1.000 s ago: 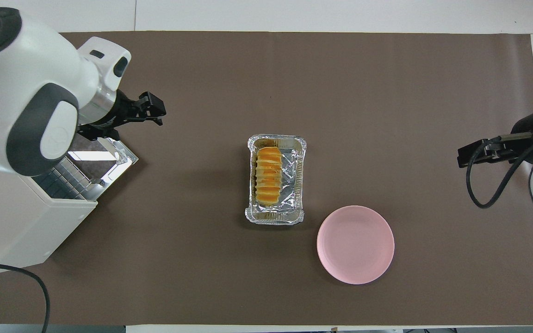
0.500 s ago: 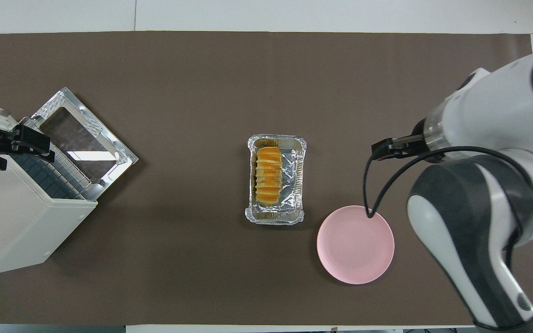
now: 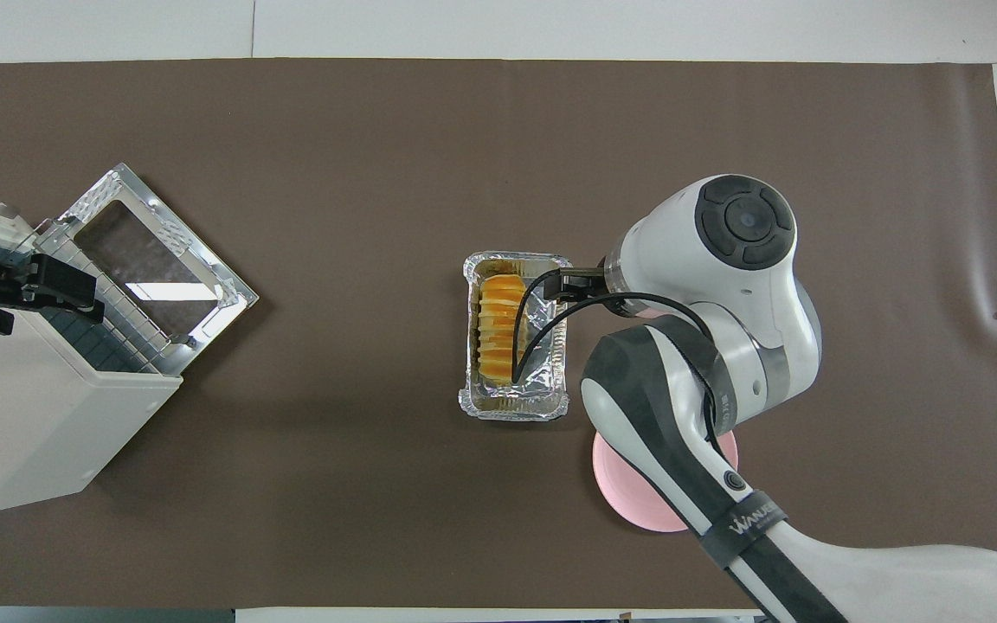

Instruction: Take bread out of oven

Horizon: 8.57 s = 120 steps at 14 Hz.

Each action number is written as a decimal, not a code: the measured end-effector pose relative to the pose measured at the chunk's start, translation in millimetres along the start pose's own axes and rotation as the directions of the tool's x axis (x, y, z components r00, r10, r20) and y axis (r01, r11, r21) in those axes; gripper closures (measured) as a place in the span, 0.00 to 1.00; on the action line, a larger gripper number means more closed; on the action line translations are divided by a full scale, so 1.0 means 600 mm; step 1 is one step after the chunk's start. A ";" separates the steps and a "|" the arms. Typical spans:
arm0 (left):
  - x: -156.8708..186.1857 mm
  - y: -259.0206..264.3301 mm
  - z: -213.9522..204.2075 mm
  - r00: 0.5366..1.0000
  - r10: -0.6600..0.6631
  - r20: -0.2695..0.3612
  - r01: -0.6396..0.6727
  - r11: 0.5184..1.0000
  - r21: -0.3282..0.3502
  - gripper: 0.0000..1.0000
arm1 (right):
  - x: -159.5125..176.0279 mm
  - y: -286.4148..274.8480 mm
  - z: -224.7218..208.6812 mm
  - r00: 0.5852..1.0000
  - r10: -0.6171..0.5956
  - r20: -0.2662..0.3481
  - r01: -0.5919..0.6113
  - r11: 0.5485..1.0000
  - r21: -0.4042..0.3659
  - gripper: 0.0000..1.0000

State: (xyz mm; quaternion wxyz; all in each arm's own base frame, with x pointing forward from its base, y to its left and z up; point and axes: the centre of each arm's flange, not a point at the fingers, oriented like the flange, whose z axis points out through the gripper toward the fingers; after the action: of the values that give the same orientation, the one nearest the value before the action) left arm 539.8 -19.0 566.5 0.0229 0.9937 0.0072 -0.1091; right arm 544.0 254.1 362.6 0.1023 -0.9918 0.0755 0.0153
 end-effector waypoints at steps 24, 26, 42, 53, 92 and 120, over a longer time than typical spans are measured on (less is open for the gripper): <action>-0.007 -0.002 -0.016 0.999 0.043 -0.024 -0.042 0.998 0.054 0.00 | 0.084 0.193 -0.012 0.995 -0.017 -0.100 0.020 0.999 0.032 0.98; -0.007 -0.005 -0.017 0.999 0.040 -0.025 -0.039 0.998 0.054 0.00 | 0.096 0.251 -0.011 0.997 -0.042 -0.066 0.044 0.999 0.027 0.98; -0.007 -0.005 -0.018 0.999 0.040 -0.026 -0.038 0.998 0.054 0.00 | 0.112 0.251 -0.082 0.986 -0.148 -0.078 0.151 0.988 0.029 0.21; -0.007 -0.005 -0.018 0.999 0.040 -0.026 -0.038 0.998 0.054 0.00 | 0.106 0.200 0.026 0.992 -0.104 -0.067 0.104 0.994 0.009 0.00; -0.007 -0.005 -0.018 0.999 0.040 -0.027 -0.038 0.998 0.054 0.00 | -0.254 0.211 0.042 0.973 -0.175 0.153 0.193 0.975 -0.114 0.91; -0.007 -0.005 -0.018 0.999 0.040 -0.027 -0.038 0.998 0.054 0.00 | 0.006 0.221 -0.473 0.976 -0.212 -0.041 0.197 0.952 -0.235 0.00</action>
State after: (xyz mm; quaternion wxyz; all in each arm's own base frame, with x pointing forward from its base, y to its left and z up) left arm 537.8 -15.3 577.7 -0.0018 0.9954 -0.0148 -0.0951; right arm 531.4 66.8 613.6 -0.0147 -0.9994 -0.0265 -0.0193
